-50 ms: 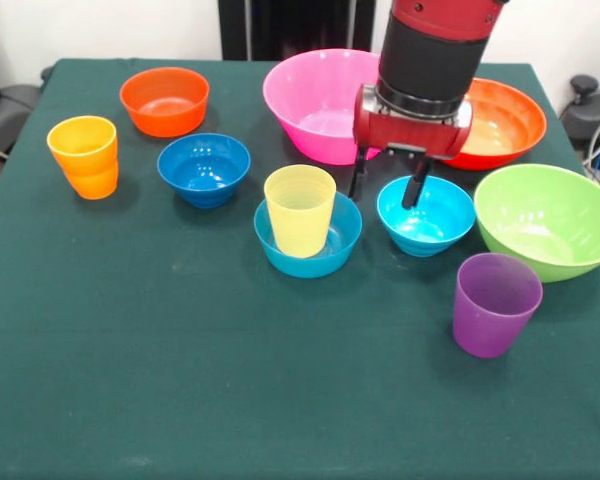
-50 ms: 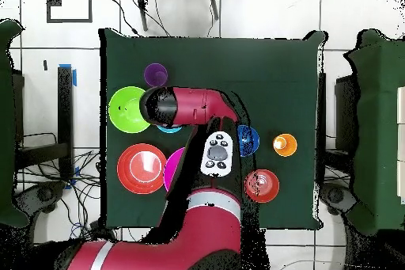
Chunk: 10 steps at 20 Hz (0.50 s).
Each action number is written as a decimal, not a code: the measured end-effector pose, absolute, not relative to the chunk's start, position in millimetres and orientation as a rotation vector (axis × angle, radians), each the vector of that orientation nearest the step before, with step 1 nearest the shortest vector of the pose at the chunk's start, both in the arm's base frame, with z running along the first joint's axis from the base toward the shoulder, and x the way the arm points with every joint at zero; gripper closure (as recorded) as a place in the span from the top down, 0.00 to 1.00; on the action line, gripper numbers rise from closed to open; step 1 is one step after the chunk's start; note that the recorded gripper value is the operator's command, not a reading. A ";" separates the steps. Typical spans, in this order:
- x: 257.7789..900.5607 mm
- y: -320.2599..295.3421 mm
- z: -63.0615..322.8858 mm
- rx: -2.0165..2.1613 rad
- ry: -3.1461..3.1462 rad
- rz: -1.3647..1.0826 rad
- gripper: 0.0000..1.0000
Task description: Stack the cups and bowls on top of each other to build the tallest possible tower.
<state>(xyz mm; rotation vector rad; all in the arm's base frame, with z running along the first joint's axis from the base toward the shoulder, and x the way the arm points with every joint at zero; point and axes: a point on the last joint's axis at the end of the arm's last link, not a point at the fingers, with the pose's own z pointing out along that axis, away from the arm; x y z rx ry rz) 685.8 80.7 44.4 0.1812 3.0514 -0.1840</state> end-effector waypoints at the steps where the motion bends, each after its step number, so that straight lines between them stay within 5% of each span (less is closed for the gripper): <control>1: 686.4 80.3 48.1 0.183 3.047 -0.184 1.00; 10: 700.7 67.8 106.1 0.222 3.005 -0.176 1.00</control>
